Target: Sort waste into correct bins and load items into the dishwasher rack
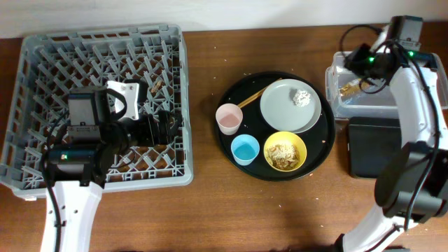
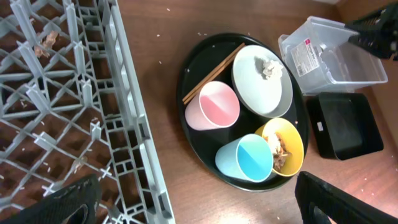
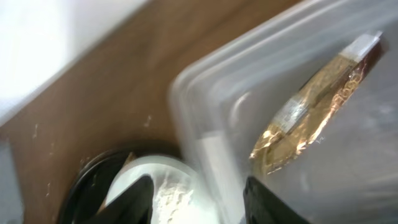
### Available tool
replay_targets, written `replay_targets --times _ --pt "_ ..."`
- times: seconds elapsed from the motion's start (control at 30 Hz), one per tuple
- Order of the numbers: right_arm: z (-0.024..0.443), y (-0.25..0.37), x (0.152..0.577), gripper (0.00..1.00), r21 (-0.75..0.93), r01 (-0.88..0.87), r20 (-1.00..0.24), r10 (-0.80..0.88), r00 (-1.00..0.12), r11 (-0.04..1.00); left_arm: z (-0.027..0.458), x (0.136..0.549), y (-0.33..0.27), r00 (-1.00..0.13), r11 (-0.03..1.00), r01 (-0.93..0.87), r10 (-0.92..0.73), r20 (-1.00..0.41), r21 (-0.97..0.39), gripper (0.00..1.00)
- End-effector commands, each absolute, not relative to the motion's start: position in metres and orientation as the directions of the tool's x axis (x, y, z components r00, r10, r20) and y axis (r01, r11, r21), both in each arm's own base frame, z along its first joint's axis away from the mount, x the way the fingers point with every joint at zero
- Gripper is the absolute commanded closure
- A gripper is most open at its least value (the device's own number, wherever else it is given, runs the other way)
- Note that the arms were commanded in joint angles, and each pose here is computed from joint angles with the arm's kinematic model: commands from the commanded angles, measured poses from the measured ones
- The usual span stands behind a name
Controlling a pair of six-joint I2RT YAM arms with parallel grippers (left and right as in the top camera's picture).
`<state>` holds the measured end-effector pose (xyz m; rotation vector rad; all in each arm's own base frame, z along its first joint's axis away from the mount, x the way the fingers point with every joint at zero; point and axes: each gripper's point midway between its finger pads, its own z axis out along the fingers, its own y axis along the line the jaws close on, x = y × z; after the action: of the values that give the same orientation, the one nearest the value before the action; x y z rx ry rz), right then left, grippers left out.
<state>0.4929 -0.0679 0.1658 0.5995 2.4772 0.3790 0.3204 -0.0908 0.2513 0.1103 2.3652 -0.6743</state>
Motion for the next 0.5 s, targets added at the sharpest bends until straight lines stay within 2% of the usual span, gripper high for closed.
replay_targets --times 0.0,0.1,0.17,0.2,0.3,0.33,0.37,0.4,0.47 --pt "0.169 0.019 0.466 0.52 0.308 0.040 -0.433 0.177 -0.884 0.950 0.260 0.321 -0.092 -0.764 0.857 0.260 -0.100 -0.638 -0.446 0.01" --pt "0.126 0.032 0.458 0.48 0.030 0.050 -0.367 0.057 -0.928 0.998 0.260 0.321 -0.092 -0.763 0.857 0.260 -0.100 -0.638 -0.445 0.01" --pt "0.091 0.026 0.467 0.47 -0.142 0.096 -0.345 0.042 -0.938 0.985 0.260 0.321 -0.092 -0.763 0.857 0.260 -0.100 -0.638 -0.445 0.01" --pt "0.067 0.020 0.477 0.46 -0.171 0.113 -0.340 0.050 -0.939 0.979 0.260 0.321 -0.092 -0.763 0.857 0.260 -0.100 -0.638 -0.445 0.01" --pt "0.021 0.025 0.475 0.45 -0.115 0.100 -0.258 0.067 -0.964 0.988 0.260 0.321 -0.092 -0.764 0.857 0.260 -0.100 -0.638 -0.446 0.01" --pt "0.008 0.033 0.472 0.53 -0.072 0.085 -0.223 0.067 -0.972 0.994 0.260 0.321 -0.092 -0.764 0.857 0.260 -0.100 -0.638 -0.446 0.01" --pt "0.005 0.040 0.468 0.93 -0.035 0.076 -0.203 0.067 -0.977 0.996 0.260 0.321 -0.092 -0.763 0.857 0.260 -0.100 -0.638 -0.445 0.01" --pt "0.012 0.048 0.469 0.96 0.014 0.068 -0.208 0.069 -0.976 0.998 0.260 0.321 -0.092 -0.764 0.857 0.260 -0.100 -0.638 -0.446 0.01" --pt "0.047 0.057 0.477 0.96 0.094 0.056 -0.264 0.079 -0.961 0.994 0.260 0.321 -0.092 -0.763 0.857 0.260 -0.100 -0.638 -0.445 0.01"
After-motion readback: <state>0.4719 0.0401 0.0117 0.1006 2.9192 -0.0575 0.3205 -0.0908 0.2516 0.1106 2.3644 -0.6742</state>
